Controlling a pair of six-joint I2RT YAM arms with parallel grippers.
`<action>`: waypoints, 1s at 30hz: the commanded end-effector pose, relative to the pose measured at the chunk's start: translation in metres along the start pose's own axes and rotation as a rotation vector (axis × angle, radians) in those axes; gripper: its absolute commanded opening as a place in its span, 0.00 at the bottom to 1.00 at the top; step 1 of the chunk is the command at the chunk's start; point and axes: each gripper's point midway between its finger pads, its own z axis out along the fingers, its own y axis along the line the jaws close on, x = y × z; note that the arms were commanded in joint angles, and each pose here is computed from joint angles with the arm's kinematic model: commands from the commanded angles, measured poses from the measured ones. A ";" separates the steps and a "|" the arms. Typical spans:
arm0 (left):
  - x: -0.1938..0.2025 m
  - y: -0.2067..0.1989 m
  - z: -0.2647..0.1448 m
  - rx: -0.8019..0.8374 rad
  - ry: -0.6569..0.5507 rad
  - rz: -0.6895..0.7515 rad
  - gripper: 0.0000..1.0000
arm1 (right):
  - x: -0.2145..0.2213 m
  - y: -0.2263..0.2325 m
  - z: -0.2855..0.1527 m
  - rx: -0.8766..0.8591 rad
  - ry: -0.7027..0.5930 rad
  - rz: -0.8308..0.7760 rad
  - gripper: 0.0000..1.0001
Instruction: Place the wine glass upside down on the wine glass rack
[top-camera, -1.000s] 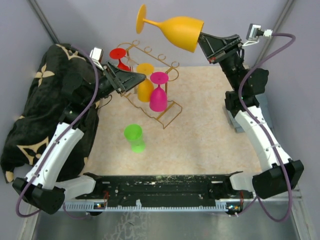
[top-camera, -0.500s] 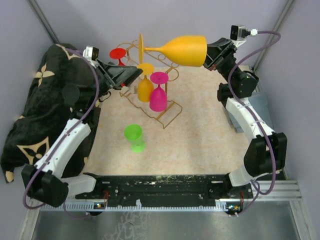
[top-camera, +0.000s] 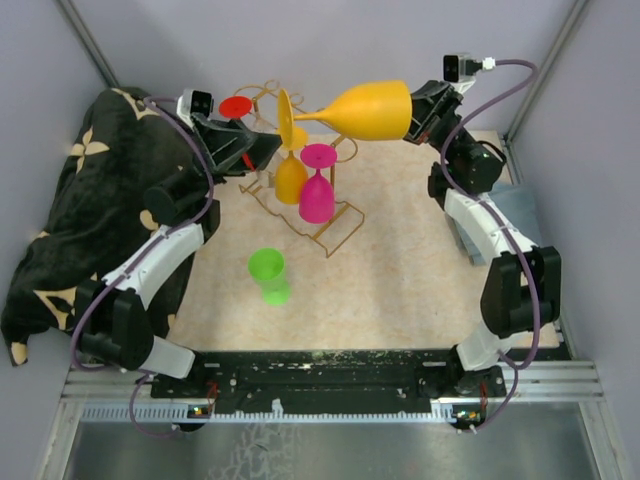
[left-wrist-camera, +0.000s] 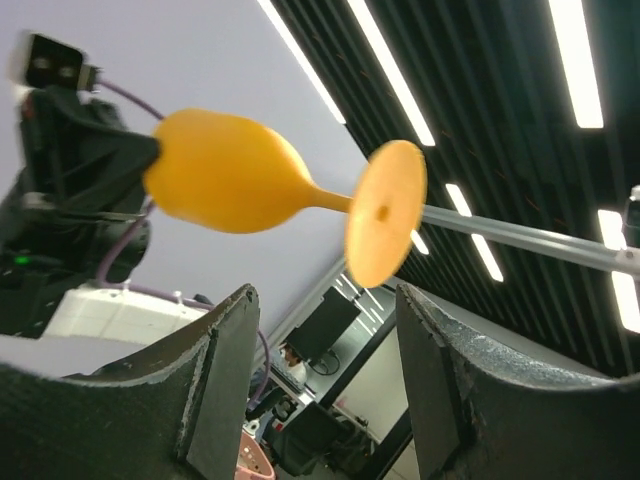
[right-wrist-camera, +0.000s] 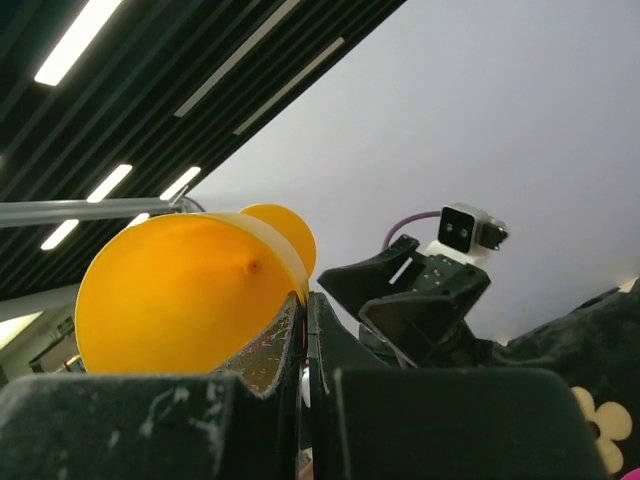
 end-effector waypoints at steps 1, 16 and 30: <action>0.023 -0.063 0.003 0.203 0.092 0.099 0.62 | 0.004 0.036 0.001 -0.158 0.031 -0.104 0.00; 0.030 -0.055 0.009 0.176 0.122 0.053 0.62 | 0.012 0.017 0.004 -0.168 0.032 -0.055 0.00; 0.034 -0.047 0.003 0.149 0.116 0.048 0.62 | 0.004 0.028 0.011 -0.180 0.039 -0.089 0.00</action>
